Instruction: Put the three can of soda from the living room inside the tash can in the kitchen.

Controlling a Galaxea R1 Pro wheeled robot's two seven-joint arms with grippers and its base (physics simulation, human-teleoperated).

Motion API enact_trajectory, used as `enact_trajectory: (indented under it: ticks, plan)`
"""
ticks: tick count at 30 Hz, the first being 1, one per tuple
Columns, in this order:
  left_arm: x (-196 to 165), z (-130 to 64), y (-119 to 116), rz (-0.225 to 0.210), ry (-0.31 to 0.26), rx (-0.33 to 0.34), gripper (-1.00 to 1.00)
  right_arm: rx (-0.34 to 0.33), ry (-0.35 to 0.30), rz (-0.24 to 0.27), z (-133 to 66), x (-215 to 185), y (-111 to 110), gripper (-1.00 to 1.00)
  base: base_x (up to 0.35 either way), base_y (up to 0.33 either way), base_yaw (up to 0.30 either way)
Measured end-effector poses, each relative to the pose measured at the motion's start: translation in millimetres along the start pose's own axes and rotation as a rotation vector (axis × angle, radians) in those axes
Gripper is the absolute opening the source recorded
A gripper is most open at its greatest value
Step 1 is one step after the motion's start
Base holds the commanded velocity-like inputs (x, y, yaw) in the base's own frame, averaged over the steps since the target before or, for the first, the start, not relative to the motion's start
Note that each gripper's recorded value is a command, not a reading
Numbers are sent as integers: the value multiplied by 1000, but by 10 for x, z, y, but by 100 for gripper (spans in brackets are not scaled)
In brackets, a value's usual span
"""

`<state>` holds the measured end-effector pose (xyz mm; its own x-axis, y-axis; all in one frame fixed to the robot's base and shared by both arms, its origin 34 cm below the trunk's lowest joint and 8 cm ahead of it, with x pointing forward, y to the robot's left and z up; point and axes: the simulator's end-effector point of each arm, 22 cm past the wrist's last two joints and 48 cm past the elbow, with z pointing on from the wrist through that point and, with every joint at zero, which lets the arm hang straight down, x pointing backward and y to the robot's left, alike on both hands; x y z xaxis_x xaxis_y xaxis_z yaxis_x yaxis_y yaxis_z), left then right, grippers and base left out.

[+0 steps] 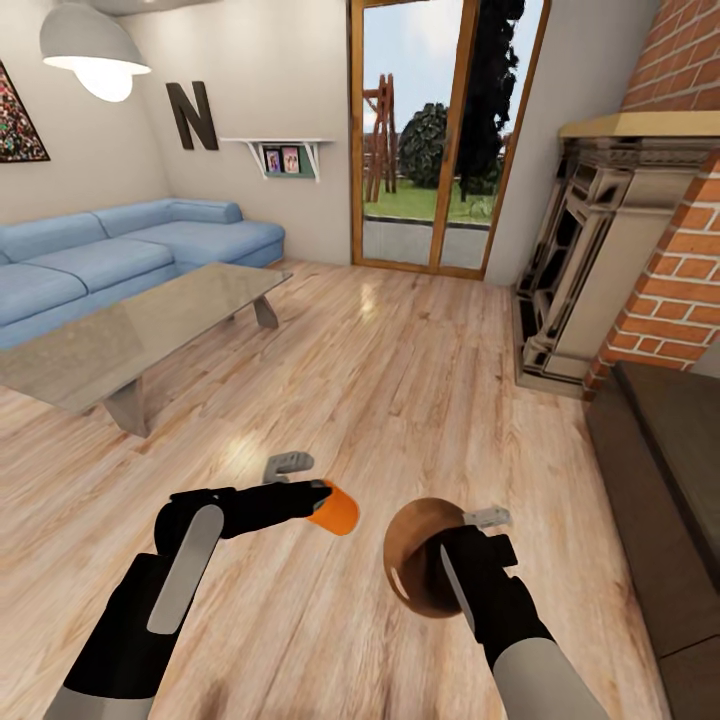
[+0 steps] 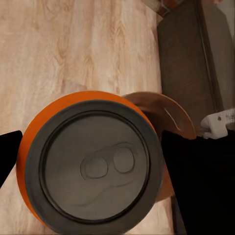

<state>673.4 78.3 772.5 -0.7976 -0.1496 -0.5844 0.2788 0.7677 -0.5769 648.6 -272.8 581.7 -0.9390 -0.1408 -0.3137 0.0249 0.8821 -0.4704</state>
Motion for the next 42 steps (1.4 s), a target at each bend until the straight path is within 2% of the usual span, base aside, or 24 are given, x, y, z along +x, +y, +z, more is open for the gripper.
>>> enact_trajectory:
  ticks: [14, 30, 33, 40, 42]
  plan:
    - [-157, -127, -327, -1, 2, 75, -100, 0, -10, -20, -227, -128, -83, -100, 0, 0, 0]
    - [-287, -245, -612, -6, 12, 118, -100, -5, -34, -52, -506, -296, -131, -100, 0, 0, 0]
    - [-294, -256, -685, -1, 19, 126, -100, -23, -31, -45, -556, -308, -103, -100, 0, 0, 0]
    - [-322, -268, -888, -1, 28, 150, -100, -78, -52, -74, -758, -393, 97, -100, 0, 0, 0]
    - [-335, -279, -925, 0, 29, 152, -100, -97, -53, -68, -799, -404, 138, -100, 0, 0, 0]
